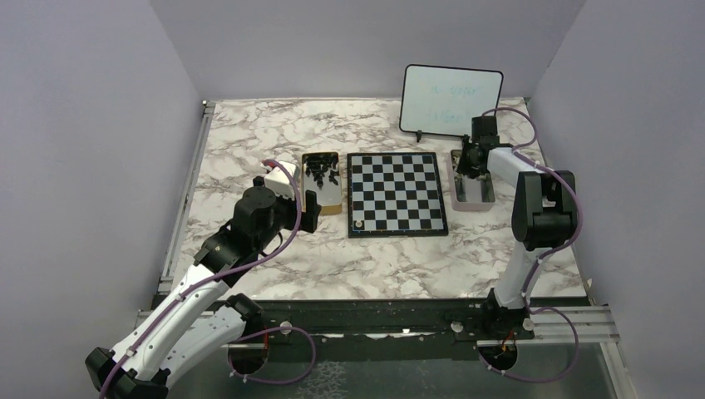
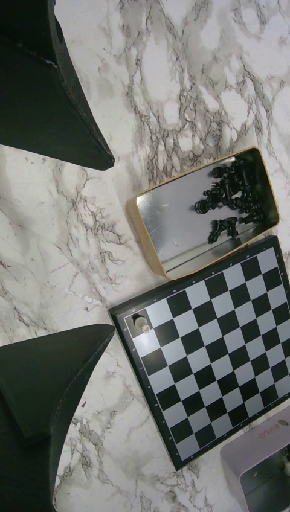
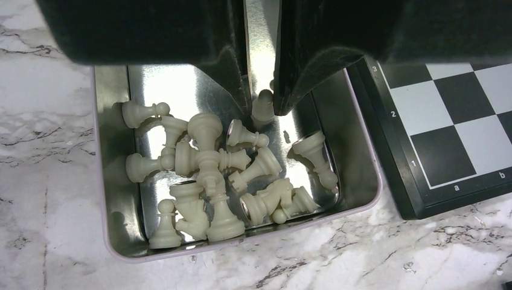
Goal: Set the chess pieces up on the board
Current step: Pick up the chess piece from the storage box, then place the chess piece on the chessboard.
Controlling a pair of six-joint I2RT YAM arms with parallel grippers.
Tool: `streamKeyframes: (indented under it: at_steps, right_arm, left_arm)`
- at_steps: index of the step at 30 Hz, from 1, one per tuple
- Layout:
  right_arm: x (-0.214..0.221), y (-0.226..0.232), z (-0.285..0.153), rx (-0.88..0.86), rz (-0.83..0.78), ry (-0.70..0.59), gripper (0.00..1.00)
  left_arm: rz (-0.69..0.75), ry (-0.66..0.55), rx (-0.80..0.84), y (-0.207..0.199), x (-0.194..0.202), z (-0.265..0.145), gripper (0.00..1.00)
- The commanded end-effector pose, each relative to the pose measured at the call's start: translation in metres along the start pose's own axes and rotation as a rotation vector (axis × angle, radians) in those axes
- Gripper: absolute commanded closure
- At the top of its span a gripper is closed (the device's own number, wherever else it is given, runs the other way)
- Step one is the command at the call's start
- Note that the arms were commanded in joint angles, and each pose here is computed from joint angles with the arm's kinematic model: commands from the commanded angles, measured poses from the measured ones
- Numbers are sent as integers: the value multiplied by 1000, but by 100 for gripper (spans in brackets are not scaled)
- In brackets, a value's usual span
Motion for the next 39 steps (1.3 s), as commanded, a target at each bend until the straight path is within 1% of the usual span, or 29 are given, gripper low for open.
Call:
streamKeyframes:
  at_steps: [1, 8, 13, 19, 33, 39]
  right_arm:
    - [-3, -2, 3, -5, -11, 10, 78]
    - [-9, -4, -9, 1, -16, -3, 84]
    - [-15, -8, -30, 23, -1, -24, 85]
    - [-18, -5, -55, 8, 2, -54, 87]
    - [-5, 43, -118, -138, -66, -139, 87]
    - [15, 65, -129, -171, -97, -122, 87]
  left_arm:
    - [-6, -12, 9, 0, 0, 1, 1]
    - [-6, -12, 7, 0, -1, 1, 1]
    - [-4, -14, 4, 0, -1, 1, 1]
    - [-4, -11, 3, 1, 0, 2, 1]
    - [-1, -7, -3, 1, 0, 3, 1]
    - [-1, -4, -4, 1, 1, 4, 1]
Point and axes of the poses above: each gripper's point midway between its finger pads, its own z axis out along the fingers, its own y axis along the line the jaws close on, x = y × z, the point moved 5 cm from there along -z, back along the fingers, and after that the axes turned 13 degrees about -z, right-handed, at the moved point
